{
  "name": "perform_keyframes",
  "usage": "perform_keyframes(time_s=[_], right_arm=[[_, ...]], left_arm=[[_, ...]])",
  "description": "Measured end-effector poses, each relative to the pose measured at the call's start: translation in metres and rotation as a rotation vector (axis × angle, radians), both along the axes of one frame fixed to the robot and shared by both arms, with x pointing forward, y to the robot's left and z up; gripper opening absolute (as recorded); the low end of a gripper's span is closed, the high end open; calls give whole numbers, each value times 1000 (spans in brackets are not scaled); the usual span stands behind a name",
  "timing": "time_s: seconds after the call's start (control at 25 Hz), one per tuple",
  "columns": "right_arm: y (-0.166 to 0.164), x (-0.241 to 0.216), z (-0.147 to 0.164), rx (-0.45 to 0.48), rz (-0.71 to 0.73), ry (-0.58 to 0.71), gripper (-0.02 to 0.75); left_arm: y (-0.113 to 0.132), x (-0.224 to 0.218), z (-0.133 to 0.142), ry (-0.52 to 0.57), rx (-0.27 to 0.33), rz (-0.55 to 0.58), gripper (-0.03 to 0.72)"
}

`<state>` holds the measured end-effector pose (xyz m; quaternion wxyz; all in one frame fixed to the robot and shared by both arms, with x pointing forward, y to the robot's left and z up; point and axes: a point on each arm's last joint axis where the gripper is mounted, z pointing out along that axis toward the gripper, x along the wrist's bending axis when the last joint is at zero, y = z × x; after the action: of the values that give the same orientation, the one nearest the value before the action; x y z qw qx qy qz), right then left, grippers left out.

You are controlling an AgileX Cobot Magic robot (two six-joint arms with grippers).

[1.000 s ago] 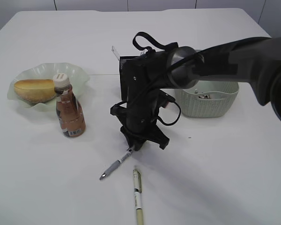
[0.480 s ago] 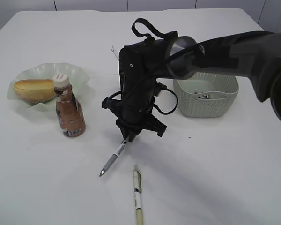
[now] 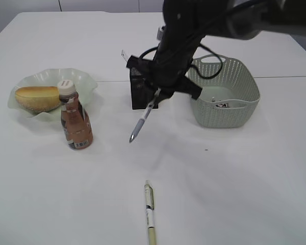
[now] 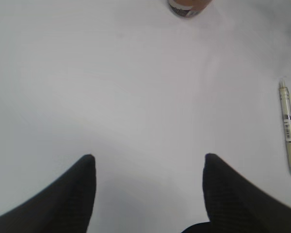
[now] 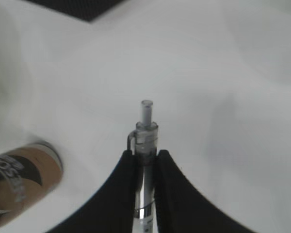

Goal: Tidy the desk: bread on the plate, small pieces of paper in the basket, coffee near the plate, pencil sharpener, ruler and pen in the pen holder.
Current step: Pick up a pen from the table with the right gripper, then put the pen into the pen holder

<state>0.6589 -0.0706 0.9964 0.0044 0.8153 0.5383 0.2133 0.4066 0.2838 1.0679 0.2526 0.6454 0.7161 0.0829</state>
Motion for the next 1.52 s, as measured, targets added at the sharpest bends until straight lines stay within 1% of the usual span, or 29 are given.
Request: perform_keyframes(time_s=[0.2,0.28,0.44,0.6,0.72,0.84,1.08,1.32,1.52], right_arm=[[-36,19,52,39,34,-268,66],[-47,27,66,41,48,-376,66],[-60,40,77,25,74,-536,65],[-61,50,89,-9,115,-729,65],[-58,58,92,-3,125,-855,65],[-54,68,77,5,129,-907,65],[-49,81,47,-48,184,-950,65],[-45,88,31,-72,228,-1005,64],[-41,94,16,-55,241,-1055,63]], left_arm=[[0,0,0,0,0,0,505],[0,0,0,0,0,0,505],[0,0,0,4,0,-1,505],[0,-1,0,8,0,-2,505],[0,-1,0,10,0,-3,505],[0,-1,-1,14,-1,-4,505],[0,-2,-1,22,-1,-6,505],[0,-2,-1,22,-3,-6,505],[0,-2,-1,23,-3,-6,505]])
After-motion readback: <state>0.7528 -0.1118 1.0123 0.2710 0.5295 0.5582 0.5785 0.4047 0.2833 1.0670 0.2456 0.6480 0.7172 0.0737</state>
